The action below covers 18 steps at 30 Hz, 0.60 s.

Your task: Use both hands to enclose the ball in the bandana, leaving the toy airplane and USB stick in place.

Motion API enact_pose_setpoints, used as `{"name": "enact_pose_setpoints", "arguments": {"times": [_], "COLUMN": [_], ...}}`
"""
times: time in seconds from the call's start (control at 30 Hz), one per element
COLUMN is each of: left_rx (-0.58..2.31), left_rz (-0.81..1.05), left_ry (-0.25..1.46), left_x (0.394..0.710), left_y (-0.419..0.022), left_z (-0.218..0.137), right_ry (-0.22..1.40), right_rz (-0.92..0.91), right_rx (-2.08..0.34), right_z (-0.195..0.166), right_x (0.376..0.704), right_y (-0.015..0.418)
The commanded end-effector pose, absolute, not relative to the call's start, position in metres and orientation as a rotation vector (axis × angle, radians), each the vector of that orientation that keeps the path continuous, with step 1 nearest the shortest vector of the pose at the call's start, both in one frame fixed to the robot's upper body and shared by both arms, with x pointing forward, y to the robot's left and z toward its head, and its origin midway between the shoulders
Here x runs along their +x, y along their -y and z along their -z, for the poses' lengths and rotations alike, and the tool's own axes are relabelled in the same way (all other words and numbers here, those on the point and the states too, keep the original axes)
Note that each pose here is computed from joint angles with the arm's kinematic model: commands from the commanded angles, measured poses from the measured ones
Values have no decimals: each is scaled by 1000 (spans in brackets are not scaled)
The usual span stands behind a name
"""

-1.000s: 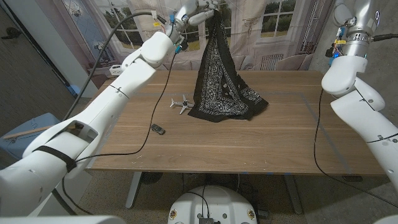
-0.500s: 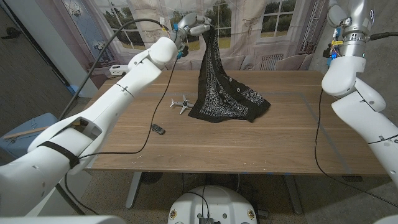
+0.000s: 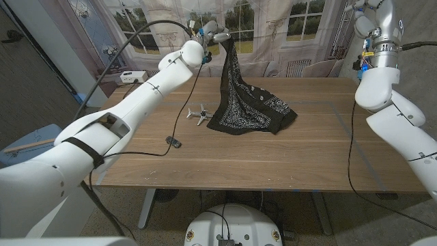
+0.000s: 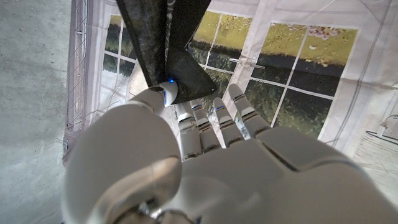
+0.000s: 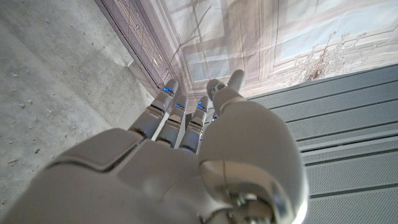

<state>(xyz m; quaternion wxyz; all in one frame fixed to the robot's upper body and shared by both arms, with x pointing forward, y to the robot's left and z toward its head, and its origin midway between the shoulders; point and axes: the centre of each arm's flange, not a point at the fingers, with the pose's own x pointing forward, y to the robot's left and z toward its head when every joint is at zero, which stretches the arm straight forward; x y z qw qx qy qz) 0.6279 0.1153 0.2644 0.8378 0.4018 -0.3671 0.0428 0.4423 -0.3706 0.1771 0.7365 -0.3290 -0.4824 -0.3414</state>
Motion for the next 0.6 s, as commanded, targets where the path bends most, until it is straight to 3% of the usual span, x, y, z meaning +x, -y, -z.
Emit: {"name": "enact_pose_setpoints", "arguments": {"times": [0.03, 0.3, 0.6], "left_rx": [877, 825, 814], "left_rz": [-122, -99, -106], "left_ry": [734, 716, 695], "left_x": [644, 653, 660], "left_y": [-104, -117, -120], "left_z": [-267, -258, -249], "right_ry": [792, 575, 457], "right_rz": [555, 390, 287], "right_rx": [-929, -1047, -1112], "right_z": [-155, -142, -126], "right_x": [466, 484, 496], "right_y": [378, 383, 381]}}
